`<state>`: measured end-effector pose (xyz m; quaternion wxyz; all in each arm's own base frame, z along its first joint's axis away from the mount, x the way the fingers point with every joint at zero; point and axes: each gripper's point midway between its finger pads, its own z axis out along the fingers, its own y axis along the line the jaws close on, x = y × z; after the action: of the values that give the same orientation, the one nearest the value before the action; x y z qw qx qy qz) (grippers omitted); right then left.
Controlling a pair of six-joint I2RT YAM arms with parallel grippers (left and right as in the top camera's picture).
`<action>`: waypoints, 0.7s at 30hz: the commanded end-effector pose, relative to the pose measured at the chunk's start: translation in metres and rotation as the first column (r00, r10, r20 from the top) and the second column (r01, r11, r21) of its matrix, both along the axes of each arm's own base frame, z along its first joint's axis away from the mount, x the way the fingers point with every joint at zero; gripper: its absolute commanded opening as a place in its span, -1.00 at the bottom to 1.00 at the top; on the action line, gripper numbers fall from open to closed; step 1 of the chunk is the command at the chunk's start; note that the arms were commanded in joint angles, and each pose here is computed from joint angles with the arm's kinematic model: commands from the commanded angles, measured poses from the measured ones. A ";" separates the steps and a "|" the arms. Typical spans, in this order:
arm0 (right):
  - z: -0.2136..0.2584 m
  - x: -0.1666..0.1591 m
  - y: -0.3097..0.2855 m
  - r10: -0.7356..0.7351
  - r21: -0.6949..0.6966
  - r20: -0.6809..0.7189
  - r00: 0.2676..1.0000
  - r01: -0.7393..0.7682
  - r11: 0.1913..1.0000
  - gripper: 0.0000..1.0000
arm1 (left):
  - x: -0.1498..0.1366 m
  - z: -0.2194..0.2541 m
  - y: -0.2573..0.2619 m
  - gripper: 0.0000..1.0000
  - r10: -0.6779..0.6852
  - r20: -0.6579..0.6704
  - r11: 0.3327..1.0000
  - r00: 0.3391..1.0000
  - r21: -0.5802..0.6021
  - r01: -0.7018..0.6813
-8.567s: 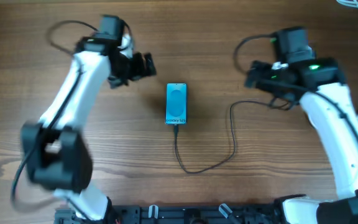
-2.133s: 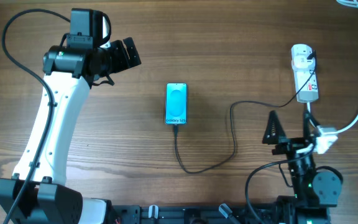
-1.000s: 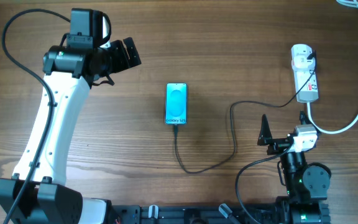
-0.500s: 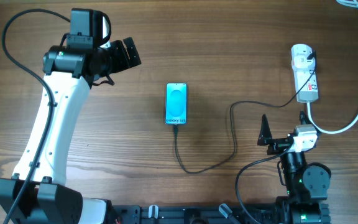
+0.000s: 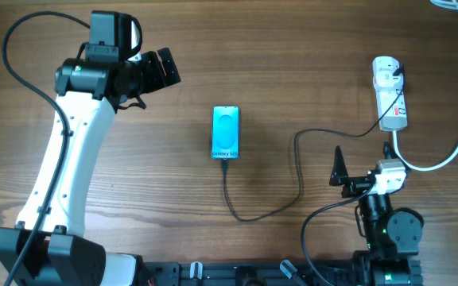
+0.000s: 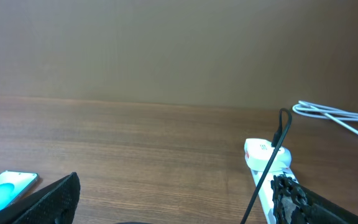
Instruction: Plug charger to phone and switch on socket
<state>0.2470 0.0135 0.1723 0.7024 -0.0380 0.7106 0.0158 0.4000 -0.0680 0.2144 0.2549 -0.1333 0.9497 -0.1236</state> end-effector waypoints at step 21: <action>0.003 -0.001 -0.001 -0.007 -0.010 0.015 1.000 0.008 1.000 1.00 | -0.126 0.006 0.030 1.00 0.048 0.109 0.998 0.993 0.038 -0.053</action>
<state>0.2469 0.0135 0.1729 0.7032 -0.0380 0.7098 0.0158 0.2901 -0.0471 0.2169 0.2897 -0.1365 0.9406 -0.1131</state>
